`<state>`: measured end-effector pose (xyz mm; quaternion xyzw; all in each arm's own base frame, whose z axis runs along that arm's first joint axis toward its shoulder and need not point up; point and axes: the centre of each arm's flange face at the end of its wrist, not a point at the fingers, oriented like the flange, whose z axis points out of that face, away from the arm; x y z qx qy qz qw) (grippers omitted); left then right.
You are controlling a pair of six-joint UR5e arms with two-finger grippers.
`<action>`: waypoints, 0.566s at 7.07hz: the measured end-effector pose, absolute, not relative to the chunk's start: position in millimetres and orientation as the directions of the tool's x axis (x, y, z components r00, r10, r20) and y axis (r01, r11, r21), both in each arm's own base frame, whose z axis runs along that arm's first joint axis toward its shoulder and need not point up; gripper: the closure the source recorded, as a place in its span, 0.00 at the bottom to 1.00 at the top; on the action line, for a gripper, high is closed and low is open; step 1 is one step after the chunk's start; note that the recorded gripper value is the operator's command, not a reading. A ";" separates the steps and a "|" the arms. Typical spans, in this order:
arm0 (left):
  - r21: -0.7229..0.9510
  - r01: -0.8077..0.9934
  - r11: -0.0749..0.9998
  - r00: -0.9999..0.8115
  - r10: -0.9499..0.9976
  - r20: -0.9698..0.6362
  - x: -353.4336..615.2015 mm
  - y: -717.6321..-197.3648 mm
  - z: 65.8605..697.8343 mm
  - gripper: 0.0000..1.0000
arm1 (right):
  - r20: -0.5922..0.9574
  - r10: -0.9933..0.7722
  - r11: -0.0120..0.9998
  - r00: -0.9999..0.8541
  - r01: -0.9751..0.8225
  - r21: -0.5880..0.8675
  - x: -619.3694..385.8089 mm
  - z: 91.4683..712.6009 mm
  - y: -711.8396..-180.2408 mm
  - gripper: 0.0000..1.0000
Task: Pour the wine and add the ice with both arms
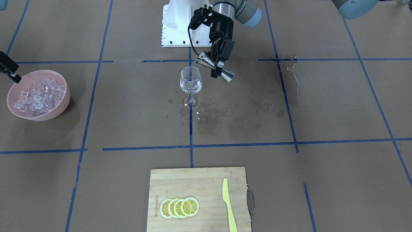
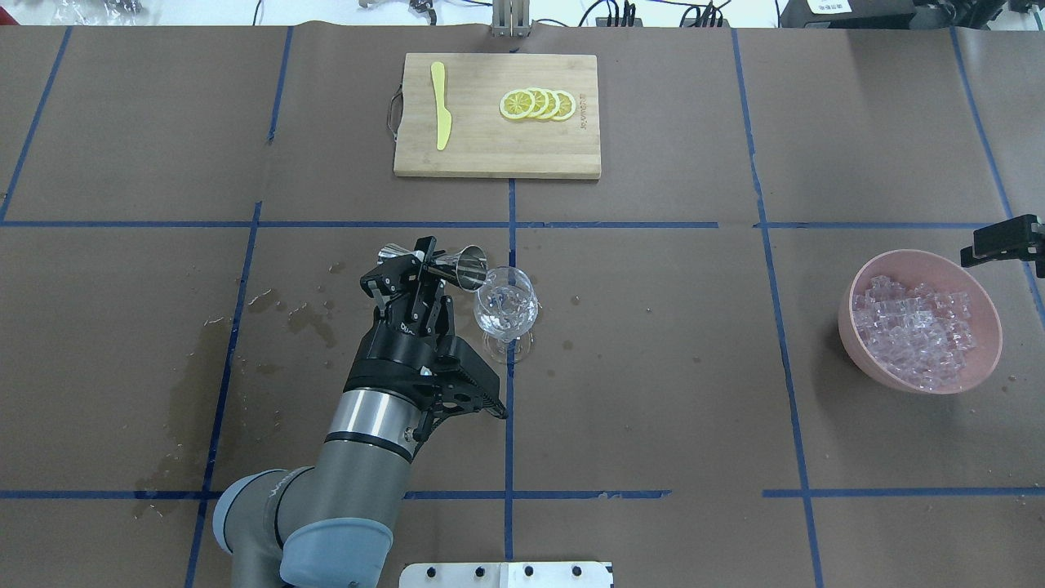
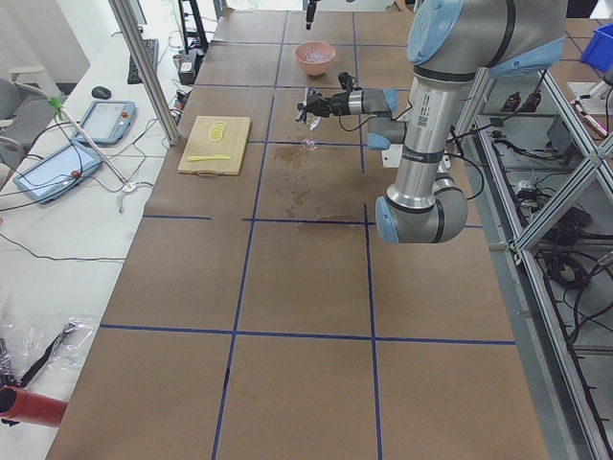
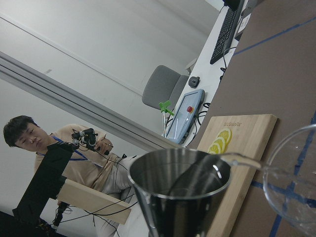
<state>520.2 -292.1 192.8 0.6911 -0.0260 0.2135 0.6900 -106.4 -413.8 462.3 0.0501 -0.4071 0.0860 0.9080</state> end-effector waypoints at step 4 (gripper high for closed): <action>0.880 -0.469 -0.077 0.853 0.220 0.474 518.4 -293.0 184.3 1.00 | 0.747 0.116 0.980 0.654 -0.197 0.020 -106.4 463.0 -413.8 0.00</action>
